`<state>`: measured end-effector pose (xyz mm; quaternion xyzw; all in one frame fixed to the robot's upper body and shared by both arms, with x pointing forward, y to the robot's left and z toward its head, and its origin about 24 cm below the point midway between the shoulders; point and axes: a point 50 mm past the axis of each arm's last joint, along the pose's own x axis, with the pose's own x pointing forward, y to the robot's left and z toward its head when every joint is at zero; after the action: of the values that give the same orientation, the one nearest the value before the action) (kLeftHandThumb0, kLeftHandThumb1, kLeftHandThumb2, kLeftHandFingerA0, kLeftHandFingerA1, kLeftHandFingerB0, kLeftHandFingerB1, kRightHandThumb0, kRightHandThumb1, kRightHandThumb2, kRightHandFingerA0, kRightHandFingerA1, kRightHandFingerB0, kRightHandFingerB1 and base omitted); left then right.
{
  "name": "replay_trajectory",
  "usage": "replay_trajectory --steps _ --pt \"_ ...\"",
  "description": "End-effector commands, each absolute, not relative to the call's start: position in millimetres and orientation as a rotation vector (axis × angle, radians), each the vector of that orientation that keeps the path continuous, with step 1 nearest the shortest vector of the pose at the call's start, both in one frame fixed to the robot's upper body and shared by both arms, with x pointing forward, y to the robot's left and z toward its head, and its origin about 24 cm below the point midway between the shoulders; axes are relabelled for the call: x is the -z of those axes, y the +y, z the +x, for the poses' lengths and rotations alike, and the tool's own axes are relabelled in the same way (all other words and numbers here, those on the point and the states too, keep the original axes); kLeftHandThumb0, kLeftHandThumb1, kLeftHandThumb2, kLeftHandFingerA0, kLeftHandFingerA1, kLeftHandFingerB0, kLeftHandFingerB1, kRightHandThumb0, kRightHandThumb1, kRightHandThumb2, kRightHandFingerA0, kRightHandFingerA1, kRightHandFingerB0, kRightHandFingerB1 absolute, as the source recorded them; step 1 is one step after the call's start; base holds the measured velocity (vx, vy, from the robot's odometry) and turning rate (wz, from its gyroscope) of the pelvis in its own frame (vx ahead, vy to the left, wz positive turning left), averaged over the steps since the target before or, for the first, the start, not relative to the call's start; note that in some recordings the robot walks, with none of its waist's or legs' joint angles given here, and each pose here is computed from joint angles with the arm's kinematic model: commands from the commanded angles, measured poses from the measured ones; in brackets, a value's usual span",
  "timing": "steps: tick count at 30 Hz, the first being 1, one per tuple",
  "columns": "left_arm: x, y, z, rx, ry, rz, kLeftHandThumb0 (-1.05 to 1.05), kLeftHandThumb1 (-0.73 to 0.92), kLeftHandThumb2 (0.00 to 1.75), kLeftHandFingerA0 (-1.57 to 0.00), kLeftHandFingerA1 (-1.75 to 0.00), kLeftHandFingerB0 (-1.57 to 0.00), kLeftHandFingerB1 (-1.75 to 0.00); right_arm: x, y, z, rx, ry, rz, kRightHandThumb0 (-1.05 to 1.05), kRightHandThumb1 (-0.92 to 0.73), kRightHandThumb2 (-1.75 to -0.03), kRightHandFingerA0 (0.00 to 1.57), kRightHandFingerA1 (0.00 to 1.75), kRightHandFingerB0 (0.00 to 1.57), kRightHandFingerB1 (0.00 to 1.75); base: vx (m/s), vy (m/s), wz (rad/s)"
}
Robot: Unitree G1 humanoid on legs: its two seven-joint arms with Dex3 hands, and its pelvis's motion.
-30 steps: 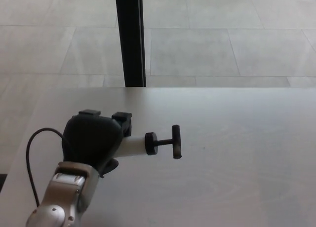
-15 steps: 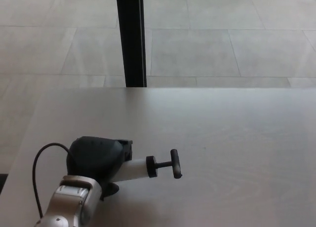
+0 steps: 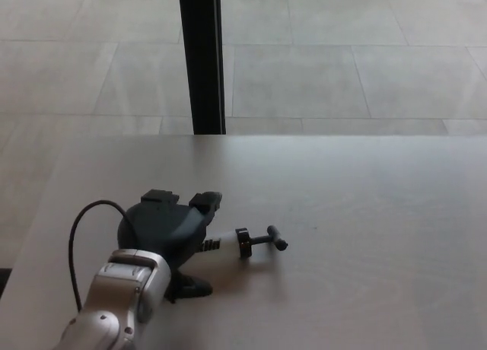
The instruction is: The robot uses its left hand to lift the air pump kept on the middle of the desk and use the right hand to compress the handle
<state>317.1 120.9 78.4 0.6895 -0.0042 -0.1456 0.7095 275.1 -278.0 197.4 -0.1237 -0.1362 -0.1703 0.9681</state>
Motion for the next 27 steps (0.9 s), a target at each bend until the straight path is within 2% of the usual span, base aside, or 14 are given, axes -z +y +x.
replay_trajectory --steps 1,6,9,11,12,14,15,16,21,22,23,24,25,27 --pt "-112 144 324 0.494 0.270 1.295 -1.03 0.69 0.62 0.00 0.00 0.00 0.00 -192 -284 274 0.373 -0.240 -0.253 -0.85 -0.92 -0.77 0.10 0.44 0.23 0.36 0.00 0.000 0.00" --pt "-128 158 316 0.446 0.079 0.797 -0.91 0.75 0.70 0.00 0.00 0.00 0.00 -188 -284 274 0.369 -0.221 -0.255 -0.85 -0.92 -0.80 0.07 0.41 0.19 0.37 0.00 0.000 0.00" --pt "-146 177 311 0.367 -0.049 0.523 -1.04 0.75 1.12 0.00 -0.11 0.00 0.00 -183 -286 272 0.360 -0.207 -0.244 -0.84 -0.92 -0.80 0.07 0.41 0.19 0.36 0.00 0.000 0.00" --pt "-165 197 305 0.311 -0.139 0.459 -0.89 0.92 0.68 0.00 -0.12 0.00 -0.11 -181 -289 272 0.359 -0.204 -0.241 -0.35 -0.52 -1.13 0.03 0.53 0.00 0.48 0.00 0.000 0.00" --pt "-178 212 300 0.262 -0.185 0.426 -0.92 0.75 1.14 0.00 -0.17 0.00 -0.09 -180 -293 270 0.365 -0.201 -0.240 -0.36 -0.51 -1.13 0.03 0.53 0.00 0.48 0.00 0.000 0.00" --pt "-197 246 288 0.141 -0.226 0.383 -0.97 0.77 1.15 0.00 -0.16 -0.02 -0.08 -178 -300 266 0.386 -0.190 -0.232 -0.80 -0.80 -1.16 0.03 0.49 0.11 0.46 0.00 0.000 0.00" --pt "-201 267 281 0.098 -0.248 0.364 -0.88 0.74 1.09 0.00 -0.20 -0.02 -0.15 -177 -306 262 0.405 -0.184 -0.235 -0.35 -0.54 -1.15 0.04 0.54 0.00 0.49 0.00 0.000 0.00" --pt "-202 294 272 0.035 -0.254 0.311 -0.87 0.74 1.06 0.00 -0.20 -0.07 -0.20 -175 -311 258 0.432 -0.178 -0.240 -0.78 -0.92 -0.90 0.02 0.41 0.12 0.37 0.00 0.000 0.00" --pt "-199 337 249 -0.096 -0.247 0.238 -0.81 0.71 1.05 0.00 -0.25 -0.07 -0.25 -170 -327 252 0.495 -0.172 -0.186 -0.81 -0.92 -0.75 0.12 0.44 0.24 0.36 0.00 0.000 0.00" --pt "-187 379 225 -0.251 -0.214 0.154 -0.77 0.87 0.67 -0.04 -0.31 -0.12 -0.24 -164 -345 237 0.517 -0.145 -0.204 -0.88 -0.92 -0.79 0.09 0.44 0.19 0.35 0.00 0.000 0.00" --pt "-182 395 215 -0.308 -0.203 0.099 -0.78 0.87 0.67 -0.03 -0.32 -0.11 -0.24 -163 -352 232 0.522 -0.139 -0.212 -0.36 -0.49 -1.12 0.03 0.53 0.00 0.49 0.00 0.000 0.00" --pt "-175 410 199 -0.377 -0.191 0.038 -0.84 0.71 1.08 -0.02 -0.34 -0.11 -0.33 -160 -361 223 0.541 -0.129 -0.214 -0.87 -0.92 -0.79 0.05 0.44 0.15 0.34 0.00 0.000 0.00" --pt "-171 414 193 -0.396 -0.184 0.019 -0.78 0.90 0.67 -0.04 -0.39 -0.11 -0.26 -159 -366 218 0.552 -0.122 -0.219 -0.84 -0.92 -0.80 0.05 0.44 0.13 0.34 0.00 0.000 0.00" --pt "-162 430 173 -0.479 -0.157 -0.025 -0.78 0.90 0.68 -0.06 -0.40 -0.13 -0.27 -156 -378 208 0.590 -0.104 -0.221 -0.87 -0.92 -0.80 0.06 0.45 0.15 0.35 0.00 0.000 0.00"
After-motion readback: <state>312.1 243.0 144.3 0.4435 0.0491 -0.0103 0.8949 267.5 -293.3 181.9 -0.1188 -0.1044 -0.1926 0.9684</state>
